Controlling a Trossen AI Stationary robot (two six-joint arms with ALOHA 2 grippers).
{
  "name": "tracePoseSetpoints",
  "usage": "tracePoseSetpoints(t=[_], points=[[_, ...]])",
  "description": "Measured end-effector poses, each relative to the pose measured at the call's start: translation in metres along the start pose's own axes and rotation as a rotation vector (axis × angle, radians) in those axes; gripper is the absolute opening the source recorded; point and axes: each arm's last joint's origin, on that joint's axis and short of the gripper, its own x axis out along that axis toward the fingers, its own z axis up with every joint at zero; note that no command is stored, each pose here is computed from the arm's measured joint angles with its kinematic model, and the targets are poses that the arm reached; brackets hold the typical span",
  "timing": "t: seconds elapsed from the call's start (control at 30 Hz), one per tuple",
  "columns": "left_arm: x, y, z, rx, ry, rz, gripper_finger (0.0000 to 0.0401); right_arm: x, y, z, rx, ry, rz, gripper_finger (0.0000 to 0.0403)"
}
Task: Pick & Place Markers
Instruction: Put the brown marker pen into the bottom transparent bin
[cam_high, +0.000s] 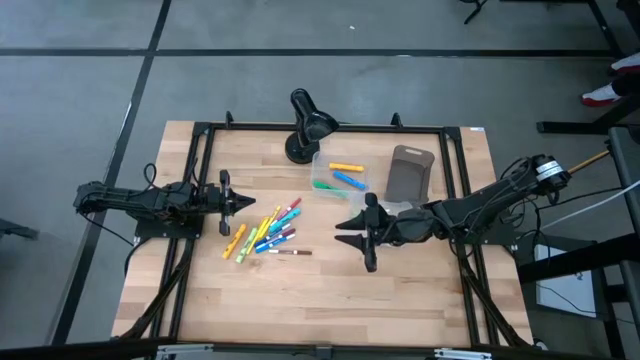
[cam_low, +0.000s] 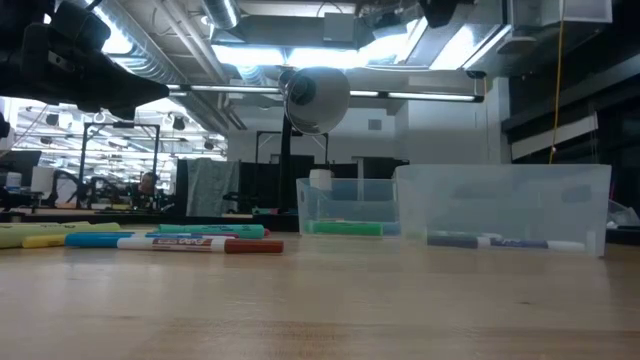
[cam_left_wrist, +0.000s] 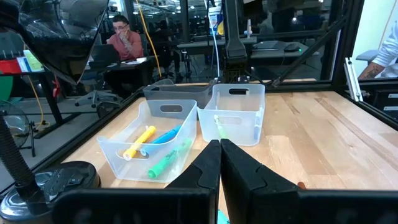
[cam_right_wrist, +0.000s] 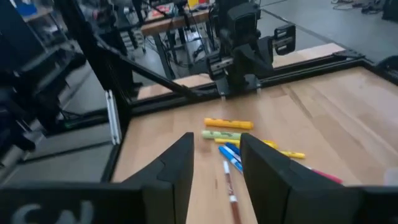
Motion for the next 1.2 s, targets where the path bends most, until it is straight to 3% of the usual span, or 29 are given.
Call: tracePoseSetpoints(t=[0.43,0.77,1.03,1.2], points=[[0.0,0.0,0.0,0.0,0.0,0.0,0.0006,0.011,-0.006,-0.008,-0.019,0.03,-0.054,0.013],[0.0,0.0,0.0,0.0,0.0,0.0,0.0006,0.064,-0.005,-0.067,-0.161,0.138,-0.086,0.013],[0.0,0.0,0.0,0.0,0.0,0.0,0.0006,0.103,-0.008,-0.086,-0.235,0.204,-0.102,0.013],[0.0,0.0,0.0,0.0,0.0,0.0,0.0006,0.132,-0.009,-0.091,-0.27,0.366,-0.061,0.013]])
